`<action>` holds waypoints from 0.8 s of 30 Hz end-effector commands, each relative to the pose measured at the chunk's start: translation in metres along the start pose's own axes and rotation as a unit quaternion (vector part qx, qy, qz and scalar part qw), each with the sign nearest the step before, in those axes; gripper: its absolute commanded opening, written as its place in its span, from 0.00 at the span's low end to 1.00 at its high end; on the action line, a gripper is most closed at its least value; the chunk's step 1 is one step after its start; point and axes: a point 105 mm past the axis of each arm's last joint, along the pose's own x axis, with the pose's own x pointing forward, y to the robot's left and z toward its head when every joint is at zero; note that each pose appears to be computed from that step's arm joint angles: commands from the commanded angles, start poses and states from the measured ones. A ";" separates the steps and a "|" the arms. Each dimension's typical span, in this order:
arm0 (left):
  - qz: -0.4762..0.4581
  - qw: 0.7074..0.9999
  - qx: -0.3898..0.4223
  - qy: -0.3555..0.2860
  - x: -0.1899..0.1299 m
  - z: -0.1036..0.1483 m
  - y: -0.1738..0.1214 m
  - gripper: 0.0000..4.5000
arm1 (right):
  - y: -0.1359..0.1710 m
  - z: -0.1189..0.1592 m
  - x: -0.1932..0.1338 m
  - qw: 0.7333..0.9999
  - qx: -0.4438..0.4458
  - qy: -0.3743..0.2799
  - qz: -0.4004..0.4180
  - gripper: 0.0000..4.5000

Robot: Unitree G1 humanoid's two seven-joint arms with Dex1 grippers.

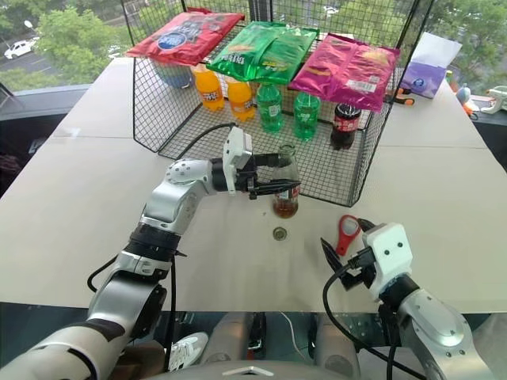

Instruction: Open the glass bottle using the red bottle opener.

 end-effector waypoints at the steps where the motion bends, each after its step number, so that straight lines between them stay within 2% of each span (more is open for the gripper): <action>1: -0.015 1.000 0.010 -0.003 -0.001 0.009 -0.007 0.61 | 0.010 0.018 -0.004 0.999 -0.029 -0.040 0.024 0.99; 8: -0.008 1.000 0.004 -0.002 -0.007 0.007 -0.008 0.61 | 0.027 0.035 -0.008 0.992 -0.057 -0.081 0.077 0.99; 23: -0.009 1.000 -0.021 -0.008 -0.013 -0.003 -0.006 0.61 | 0.022 0.035 -0.021 0.992 -0.082 -0.078 0.060 0.99; 24: -0.014 1.000 -0.023 -0.008 -0.012 -0.003 -0.008 0.68 | 0.021 0.035 -0.021 0.992 -0.082 -0.077 0.059 1.00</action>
